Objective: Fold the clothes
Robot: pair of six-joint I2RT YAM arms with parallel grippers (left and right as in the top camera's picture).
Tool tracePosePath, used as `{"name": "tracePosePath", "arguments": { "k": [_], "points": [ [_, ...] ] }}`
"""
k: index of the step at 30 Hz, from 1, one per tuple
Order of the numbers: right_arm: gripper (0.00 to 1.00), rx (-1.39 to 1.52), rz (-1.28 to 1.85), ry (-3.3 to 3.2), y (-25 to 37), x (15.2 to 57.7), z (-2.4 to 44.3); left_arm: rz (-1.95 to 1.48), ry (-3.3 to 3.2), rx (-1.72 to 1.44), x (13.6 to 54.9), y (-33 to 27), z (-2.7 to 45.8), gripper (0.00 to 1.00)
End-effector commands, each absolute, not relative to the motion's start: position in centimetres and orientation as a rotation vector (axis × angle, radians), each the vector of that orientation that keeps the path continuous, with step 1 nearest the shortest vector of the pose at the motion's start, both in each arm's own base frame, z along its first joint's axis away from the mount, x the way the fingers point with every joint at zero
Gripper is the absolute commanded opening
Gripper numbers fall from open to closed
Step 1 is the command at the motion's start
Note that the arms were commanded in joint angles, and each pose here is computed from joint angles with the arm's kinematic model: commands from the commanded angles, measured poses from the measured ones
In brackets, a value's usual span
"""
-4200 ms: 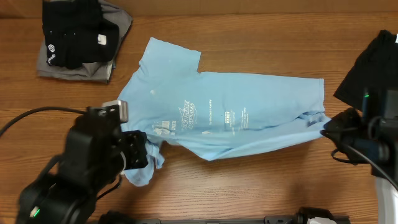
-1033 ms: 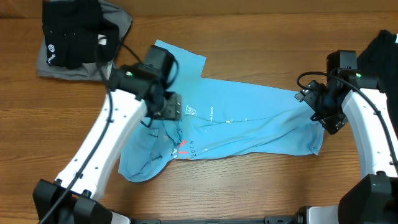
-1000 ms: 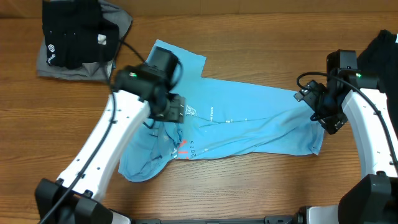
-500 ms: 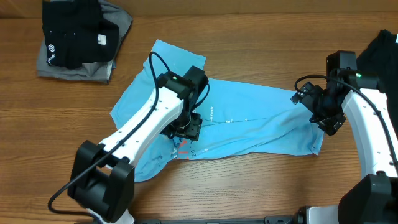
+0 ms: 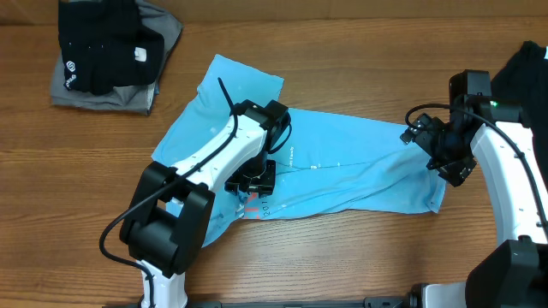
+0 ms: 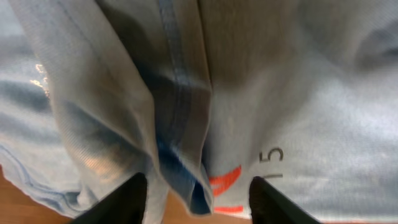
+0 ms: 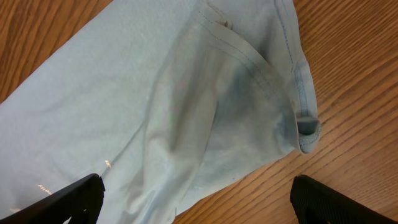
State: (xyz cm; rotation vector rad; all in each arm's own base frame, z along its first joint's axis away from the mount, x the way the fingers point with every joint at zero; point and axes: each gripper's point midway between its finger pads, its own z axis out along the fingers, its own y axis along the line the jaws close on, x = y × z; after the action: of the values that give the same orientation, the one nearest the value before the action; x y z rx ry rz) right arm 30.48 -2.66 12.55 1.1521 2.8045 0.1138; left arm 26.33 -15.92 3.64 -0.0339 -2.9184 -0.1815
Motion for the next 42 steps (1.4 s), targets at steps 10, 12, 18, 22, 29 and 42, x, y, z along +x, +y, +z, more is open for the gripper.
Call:
{"name": "tracePosePath", "arguments": {
  "k": [10, 12, 18, 22, 29, 42],
  "points": [
    [1.0, 1.131, 0.123, 2.776, -2.9, 31.2, 13.5, -0.27, -2.94, 0.024, 27.3, -14.2, 3.3, 0.04],
    [1.0, 1.131, 0.123, 2.776, -2.9, 31.2, 13.5, -0.283, -2.932, 0.037, 27.3, -13.7, 3.5, 0.04],
    [1.0, 1.132, 0.123, 2.776, -2.9, 31.2, 13.5, -0.389, -2.955, 0.11, 28.0, -11.5, 6.4, 0.04],
    [1.0, 1.134, 0.12, 2.782, -2.8, 31.1, 13.1, -0.419, -3.043, 0.146, 29.2, -10.4, 10.4, 0.04],
    [1.0, 1.15, 0.106, 2.816, -2.7, 30.1, 11.3, -0.5, -3.15, 0.236, 31.5, -6.9, 14.3, 0.04],
    [1.0, 1.157, 0.099, 2.833, -2.7, 29.6, 10.7, -0.594, -3.015, 0.67, 31.9, 3.4, 14.1, 0.08]
  ]
}}
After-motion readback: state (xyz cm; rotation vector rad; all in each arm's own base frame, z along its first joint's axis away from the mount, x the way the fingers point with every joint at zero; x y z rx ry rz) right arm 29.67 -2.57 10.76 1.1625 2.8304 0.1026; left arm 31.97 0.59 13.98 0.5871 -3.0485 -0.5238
